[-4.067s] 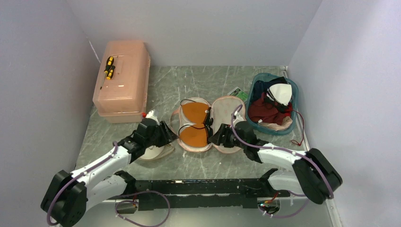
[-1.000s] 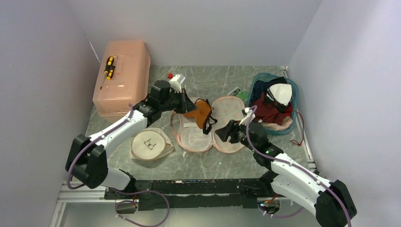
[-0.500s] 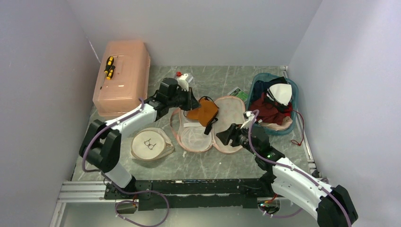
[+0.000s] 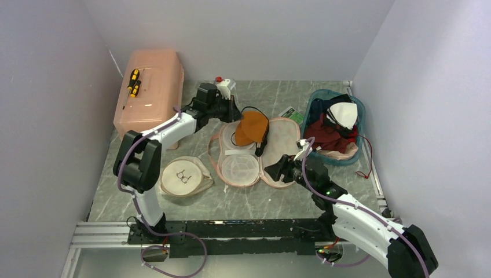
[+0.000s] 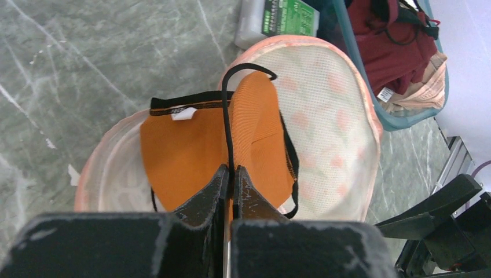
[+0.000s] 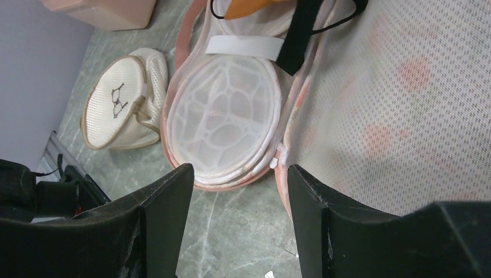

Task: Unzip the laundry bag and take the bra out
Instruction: Adjust the bra in the laundry bag.

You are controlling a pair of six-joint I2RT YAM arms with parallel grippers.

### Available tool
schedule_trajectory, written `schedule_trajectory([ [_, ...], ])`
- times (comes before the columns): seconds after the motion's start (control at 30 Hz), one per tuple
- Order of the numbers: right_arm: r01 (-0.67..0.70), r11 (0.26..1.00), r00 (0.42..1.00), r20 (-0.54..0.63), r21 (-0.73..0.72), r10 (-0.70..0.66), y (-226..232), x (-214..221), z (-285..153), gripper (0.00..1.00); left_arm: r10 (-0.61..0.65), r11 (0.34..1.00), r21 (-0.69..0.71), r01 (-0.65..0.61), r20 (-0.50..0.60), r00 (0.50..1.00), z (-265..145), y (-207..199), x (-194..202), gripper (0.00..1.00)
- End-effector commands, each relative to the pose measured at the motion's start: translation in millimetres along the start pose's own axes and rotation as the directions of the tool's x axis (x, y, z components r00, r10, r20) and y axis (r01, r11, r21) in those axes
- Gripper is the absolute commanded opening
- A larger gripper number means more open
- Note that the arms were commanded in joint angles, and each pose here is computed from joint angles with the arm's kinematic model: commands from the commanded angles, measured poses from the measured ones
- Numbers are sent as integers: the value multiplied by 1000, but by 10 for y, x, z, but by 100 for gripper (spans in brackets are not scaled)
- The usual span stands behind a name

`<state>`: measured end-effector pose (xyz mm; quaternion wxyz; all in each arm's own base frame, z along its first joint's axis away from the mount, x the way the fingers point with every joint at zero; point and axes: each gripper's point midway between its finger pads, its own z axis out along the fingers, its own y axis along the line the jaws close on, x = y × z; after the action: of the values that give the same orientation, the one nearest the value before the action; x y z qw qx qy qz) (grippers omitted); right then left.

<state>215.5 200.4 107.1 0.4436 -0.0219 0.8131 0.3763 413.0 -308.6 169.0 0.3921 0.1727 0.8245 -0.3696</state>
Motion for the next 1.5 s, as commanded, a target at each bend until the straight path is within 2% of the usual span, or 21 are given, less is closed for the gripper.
schedule_trajectory([
  [0.0, 13, 999, 999, 47, -33, -12, 65, -105, -1, 64, -8, 1000, 18, 7, 31, 1000, -12, 121, -137, 3],
  [0.47, -45, 999, 994, 96, 11, 44, 37, -235, 1, 67, -239, 968, -79, 237, -5, 971, 261, 714, 324, 3],
  [0.63, -69, 998, 991, 112, 9, 68, 112, -364, 18, 78, -292, 934, -219, 283, -8, 956, 273, 1010, 498, 3],
  [0.77, -85, 996, 988, 128, 18, 82, 149, -468, 38, 81, -315, 914, -274, 298, -18, 949, 242, 1102, 589, 3],
  [1.03, -138, 989, 980, 152, 55, 128, 160, -636, 154, 81, -403, 891, -249, 379, -49, 914, 82, 892, 718, 3],
  [1.3, -162, 981, 978, 147, 103, 146, 131, -725, 301, 79, -415, 895, -240, 376, -139, 899, 259, 744, 909, 3],
  [1.47, -145, 983, 981, 148, 116, 127, 117, -749, 296, 79, -410, 894, -252, 371, -124, 903, 224, 702, 875, 3],
])
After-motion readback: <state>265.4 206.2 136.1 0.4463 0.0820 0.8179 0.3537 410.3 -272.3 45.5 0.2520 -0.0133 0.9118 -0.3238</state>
